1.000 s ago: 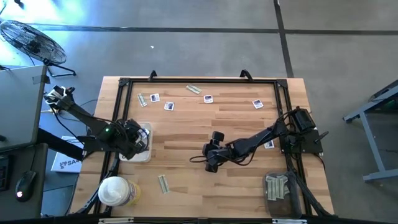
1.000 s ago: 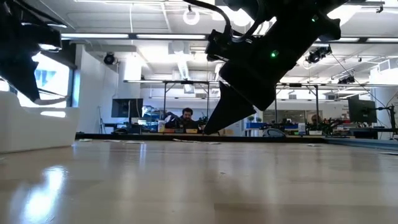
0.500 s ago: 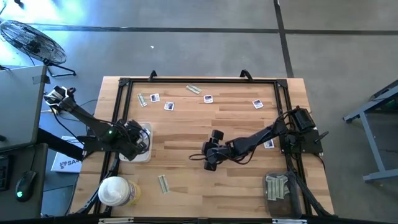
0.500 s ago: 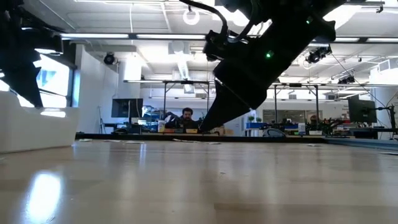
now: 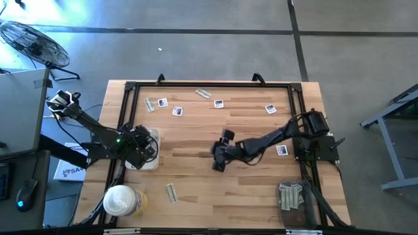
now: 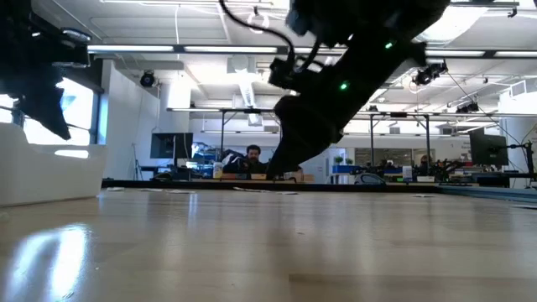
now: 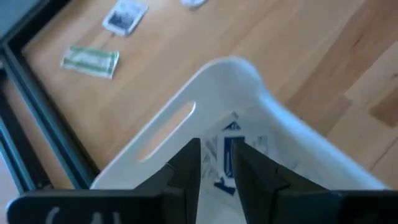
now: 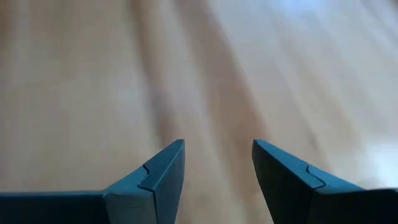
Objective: Pick & Place First Aid Supplies
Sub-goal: Put the blue alcohol pad into the white bin
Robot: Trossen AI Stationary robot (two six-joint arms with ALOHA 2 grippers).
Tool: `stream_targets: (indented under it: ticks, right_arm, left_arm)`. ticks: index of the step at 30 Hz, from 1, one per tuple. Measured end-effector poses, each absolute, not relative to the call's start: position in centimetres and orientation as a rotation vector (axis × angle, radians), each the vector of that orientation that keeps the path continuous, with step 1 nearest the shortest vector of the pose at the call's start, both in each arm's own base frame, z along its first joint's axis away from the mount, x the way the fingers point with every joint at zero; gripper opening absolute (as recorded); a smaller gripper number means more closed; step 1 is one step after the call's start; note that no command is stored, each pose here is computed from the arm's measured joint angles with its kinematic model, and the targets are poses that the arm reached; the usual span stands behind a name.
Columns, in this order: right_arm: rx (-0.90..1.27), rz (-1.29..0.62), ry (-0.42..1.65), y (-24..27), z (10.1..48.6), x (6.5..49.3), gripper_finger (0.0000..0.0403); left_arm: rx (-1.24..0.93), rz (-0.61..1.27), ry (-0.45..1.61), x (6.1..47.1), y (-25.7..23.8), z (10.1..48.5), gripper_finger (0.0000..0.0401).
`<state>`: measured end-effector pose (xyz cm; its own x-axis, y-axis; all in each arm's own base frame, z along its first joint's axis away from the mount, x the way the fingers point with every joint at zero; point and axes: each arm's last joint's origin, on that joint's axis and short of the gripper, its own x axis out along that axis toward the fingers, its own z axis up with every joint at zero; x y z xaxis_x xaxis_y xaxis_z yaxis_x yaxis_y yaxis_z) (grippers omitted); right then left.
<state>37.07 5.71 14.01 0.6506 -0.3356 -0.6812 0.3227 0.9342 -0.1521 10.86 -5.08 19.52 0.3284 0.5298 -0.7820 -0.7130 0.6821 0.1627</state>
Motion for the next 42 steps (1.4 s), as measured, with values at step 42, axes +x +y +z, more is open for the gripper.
stream_targets:
  ticks: [42]
  right_arm:
    - [0.3,-0.58,0.951,-19.4,12.5,38.0,0.0183]
  left_arm:
    - [-0.131,0.786,0.664,12.6,-5.6,23.6,0.0087]
